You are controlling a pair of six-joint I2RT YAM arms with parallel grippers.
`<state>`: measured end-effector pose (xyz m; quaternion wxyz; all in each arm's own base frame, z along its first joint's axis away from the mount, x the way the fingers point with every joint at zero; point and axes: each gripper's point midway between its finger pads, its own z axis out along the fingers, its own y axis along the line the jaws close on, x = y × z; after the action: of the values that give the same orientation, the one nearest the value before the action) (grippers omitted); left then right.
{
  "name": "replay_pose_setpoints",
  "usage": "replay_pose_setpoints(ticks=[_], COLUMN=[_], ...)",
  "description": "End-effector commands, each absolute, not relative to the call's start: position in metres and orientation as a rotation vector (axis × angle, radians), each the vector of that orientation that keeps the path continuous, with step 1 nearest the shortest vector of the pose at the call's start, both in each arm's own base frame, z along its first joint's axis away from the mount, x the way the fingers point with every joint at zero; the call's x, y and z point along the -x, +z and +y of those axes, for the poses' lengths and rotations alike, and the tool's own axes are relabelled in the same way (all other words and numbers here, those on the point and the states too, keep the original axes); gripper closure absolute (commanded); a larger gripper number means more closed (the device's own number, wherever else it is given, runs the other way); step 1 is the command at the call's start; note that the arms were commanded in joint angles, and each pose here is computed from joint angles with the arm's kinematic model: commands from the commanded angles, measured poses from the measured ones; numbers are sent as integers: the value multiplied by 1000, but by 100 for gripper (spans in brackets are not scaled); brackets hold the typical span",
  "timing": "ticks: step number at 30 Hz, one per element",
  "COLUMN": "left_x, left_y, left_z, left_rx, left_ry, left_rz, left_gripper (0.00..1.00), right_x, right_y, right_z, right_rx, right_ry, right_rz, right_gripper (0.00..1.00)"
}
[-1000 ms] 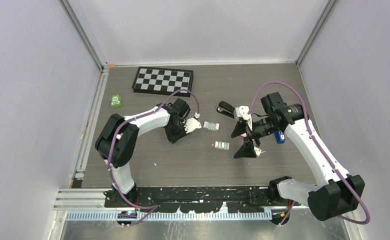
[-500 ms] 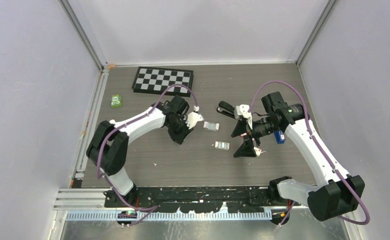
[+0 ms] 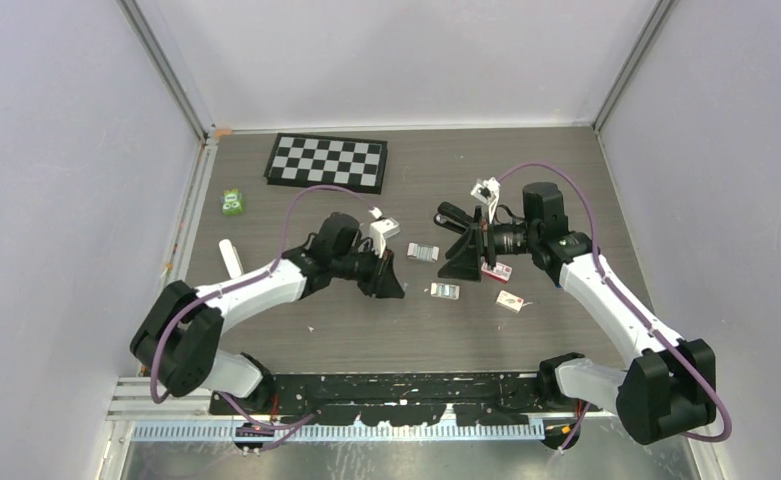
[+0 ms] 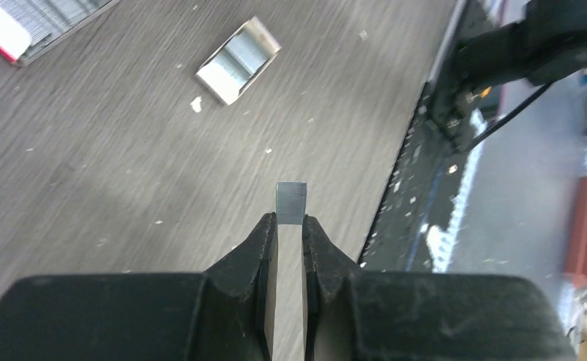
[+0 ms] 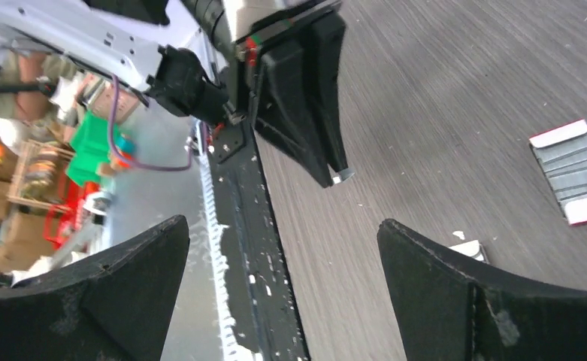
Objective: Unload the staples from the stapler
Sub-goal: Pick up the staple from the center of the board.
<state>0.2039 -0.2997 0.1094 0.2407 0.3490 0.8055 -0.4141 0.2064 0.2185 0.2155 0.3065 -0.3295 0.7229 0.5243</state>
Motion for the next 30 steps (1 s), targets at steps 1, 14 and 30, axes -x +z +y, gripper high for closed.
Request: replay_pose_setpoints(ticks=[1,14,30], left_x=[-205,-173,-169], left_y=[201,270,292], left_z=[-335,-340,-335], left_rx=[-745,-604,-530], left_ry=[-1439,-1710,-1798], left_rz=[1823,1498,1384], left_gripper=[99,99,99], right_x=[-228,-216,-190], right_y=[273,306,313], right_z=[233,239,254], right_rx=[623,595,701], right_ry=[1541,1673,1750], right_rz=[1771,1738,1708], right_gripper=[1,11,27])
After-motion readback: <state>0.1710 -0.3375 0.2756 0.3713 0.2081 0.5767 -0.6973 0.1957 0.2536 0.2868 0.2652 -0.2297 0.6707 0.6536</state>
